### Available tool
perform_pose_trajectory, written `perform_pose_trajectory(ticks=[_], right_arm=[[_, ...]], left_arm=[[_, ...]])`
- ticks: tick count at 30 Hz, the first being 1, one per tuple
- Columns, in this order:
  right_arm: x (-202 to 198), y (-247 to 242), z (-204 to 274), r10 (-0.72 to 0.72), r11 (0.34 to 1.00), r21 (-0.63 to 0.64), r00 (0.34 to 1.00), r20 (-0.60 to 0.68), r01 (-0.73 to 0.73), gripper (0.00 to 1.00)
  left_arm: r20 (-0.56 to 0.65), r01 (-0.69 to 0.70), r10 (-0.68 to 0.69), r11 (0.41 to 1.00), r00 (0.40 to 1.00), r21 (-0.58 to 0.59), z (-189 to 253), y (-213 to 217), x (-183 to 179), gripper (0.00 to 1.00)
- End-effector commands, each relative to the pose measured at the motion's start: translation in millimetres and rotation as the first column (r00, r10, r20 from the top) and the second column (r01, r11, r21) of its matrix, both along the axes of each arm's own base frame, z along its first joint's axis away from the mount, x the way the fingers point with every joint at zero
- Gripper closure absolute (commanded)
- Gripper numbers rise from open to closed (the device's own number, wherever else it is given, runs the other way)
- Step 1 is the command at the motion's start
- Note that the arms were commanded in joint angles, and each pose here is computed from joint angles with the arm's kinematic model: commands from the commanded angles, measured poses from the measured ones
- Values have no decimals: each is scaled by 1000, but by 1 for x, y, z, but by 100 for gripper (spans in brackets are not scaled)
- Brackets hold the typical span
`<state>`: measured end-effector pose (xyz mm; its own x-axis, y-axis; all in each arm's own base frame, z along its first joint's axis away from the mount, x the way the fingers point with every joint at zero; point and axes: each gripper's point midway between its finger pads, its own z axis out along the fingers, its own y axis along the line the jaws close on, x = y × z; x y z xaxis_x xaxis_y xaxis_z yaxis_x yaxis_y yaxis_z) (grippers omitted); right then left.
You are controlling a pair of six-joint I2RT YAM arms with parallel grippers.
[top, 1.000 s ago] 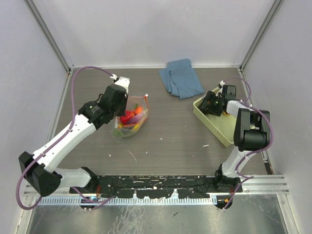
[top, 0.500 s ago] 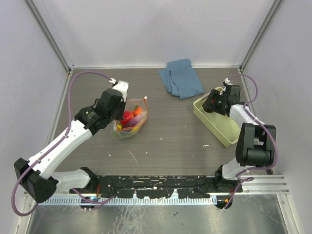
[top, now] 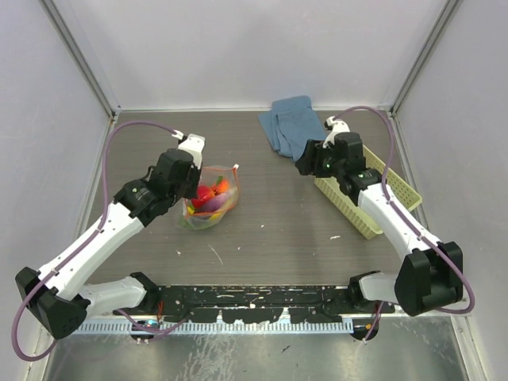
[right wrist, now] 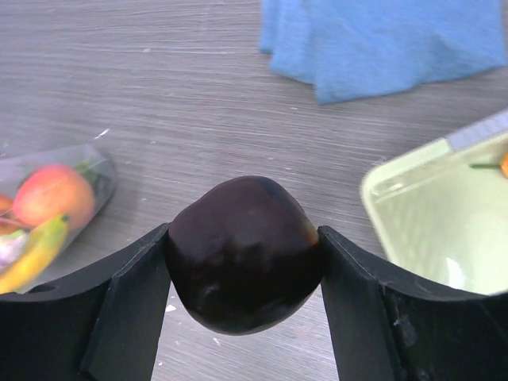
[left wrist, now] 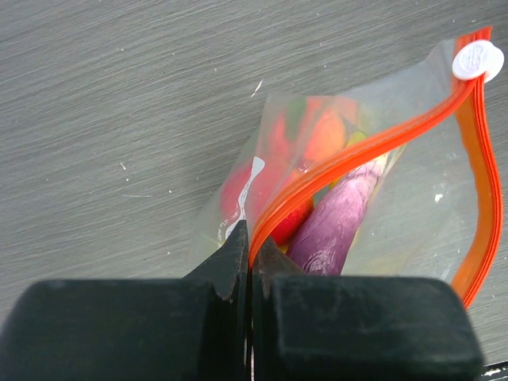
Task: Place the food in the zip-top bag and seal the zipper
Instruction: Pick up the fake fruit from the bin, then place the fake fruit in the zipper food storage bag.
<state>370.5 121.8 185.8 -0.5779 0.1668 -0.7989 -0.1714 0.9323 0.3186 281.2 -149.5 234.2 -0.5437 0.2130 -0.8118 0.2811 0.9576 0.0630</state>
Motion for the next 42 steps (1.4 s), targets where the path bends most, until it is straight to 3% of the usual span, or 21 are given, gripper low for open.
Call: perform_pose_trajectory(ticks=[1, 8, 15, 20, 23, 34, 42], right_arm=[[-2, 29, 53, 88, 996, 1, 984, 154, -89, 56], [-32, 99, 89, 306, 943, 39, 907, 290, -330, 56], [-87, 179, 125, 522, 805, 32, 733, 435, -592, 56], [-122, 214, 144, 602, 696, 23, 601, 526, -718, 56], [-132, 234, 150, 618, 656, 28, 558, 554, -754, 56], [-126, 272, 139, 615, 637, 54, 550, 565, -769, 57], [-91, 285, 92, 602, 718, 30, 642, 475, -695, 55]], left_arm=[[98, -5, 10, 999, 995, -50, 28, 1, 6, 100], [90, 5, 0, 999, 996, -54, 26, -1, 5, 100], [80, 13, -9, 998, 997, -58, 25, -4, 5, 100], [78, 20, -15, 998, 997, -64, 24, -5, 4, 100], [71, 31, -26, 997, 997, -71, 23, -8, 4, 100], [65, 46, -40, 995, 997, -84, 24, -11, 2, 100], [69, 51, -44, 994, 997, -94, 26, -12, 0, 100]])
